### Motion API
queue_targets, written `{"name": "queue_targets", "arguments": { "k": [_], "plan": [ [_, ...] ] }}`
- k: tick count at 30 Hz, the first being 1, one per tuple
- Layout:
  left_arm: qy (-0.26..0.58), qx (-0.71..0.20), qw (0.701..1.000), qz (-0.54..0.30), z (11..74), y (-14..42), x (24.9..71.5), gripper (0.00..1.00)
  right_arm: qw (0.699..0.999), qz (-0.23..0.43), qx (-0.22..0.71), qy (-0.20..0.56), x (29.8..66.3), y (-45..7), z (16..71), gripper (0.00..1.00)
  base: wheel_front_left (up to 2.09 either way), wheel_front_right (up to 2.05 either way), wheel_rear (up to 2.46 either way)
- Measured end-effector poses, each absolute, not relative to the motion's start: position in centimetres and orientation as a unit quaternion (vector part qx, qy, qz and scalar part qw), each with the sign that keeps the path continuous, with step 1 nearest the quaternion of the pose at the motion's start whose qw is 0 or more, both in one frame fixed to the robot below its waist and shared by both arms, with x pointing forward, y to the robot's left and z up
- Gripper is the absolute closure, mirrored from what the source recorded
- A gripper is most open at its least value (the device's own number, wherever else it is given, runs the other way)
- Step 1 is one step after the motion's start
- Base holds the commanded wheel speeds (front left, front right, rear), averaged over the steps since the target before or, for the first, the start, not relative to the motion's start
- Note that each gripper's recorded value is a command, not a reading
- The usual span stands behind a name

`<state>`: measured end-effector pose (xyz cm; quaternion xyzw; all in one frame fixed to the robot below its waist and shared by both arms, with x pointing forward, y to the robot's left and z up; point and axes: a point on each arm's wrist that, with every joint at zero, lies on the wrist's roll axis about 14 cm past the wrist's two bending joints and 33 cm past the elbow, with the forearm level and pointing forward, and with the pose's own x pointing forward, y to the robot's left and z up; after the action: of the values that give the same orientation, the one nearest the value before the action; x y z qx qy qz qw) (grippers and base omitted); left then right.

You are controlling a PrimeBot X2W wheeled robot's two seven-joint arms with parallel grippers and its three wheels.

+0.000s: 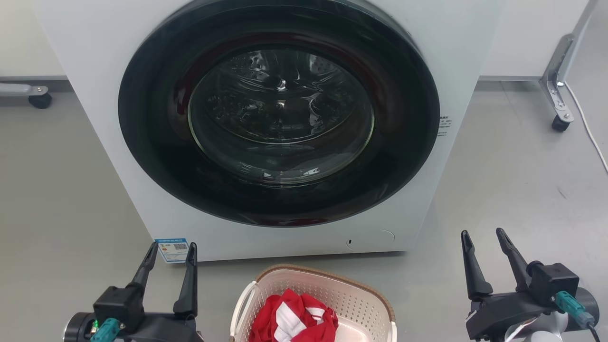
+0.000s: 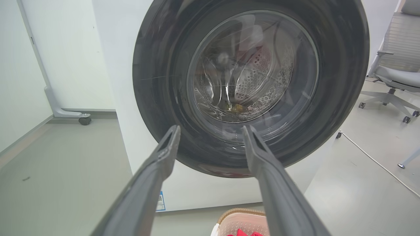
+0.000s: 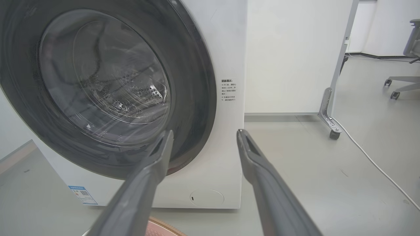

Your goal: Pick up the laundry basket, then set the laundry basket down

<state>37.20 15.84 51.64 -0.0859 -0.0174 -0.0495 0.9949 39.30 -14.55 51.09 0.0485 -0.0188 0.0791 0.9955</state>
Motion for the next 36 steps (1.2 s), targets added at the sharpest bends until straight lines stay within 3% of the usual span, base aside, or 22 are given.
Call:
{"name": "queue_targets", "arguments": {
  "k": [36],
  "plan": [
    [0.012,-0.076,0.996,-0.049,50.1,15.6,37.4,0.0,0.996,0.082,0.045,-0.001,39.4,-14.5,49.6,0.0,0.0,0.0,0.0]
  ]
}}
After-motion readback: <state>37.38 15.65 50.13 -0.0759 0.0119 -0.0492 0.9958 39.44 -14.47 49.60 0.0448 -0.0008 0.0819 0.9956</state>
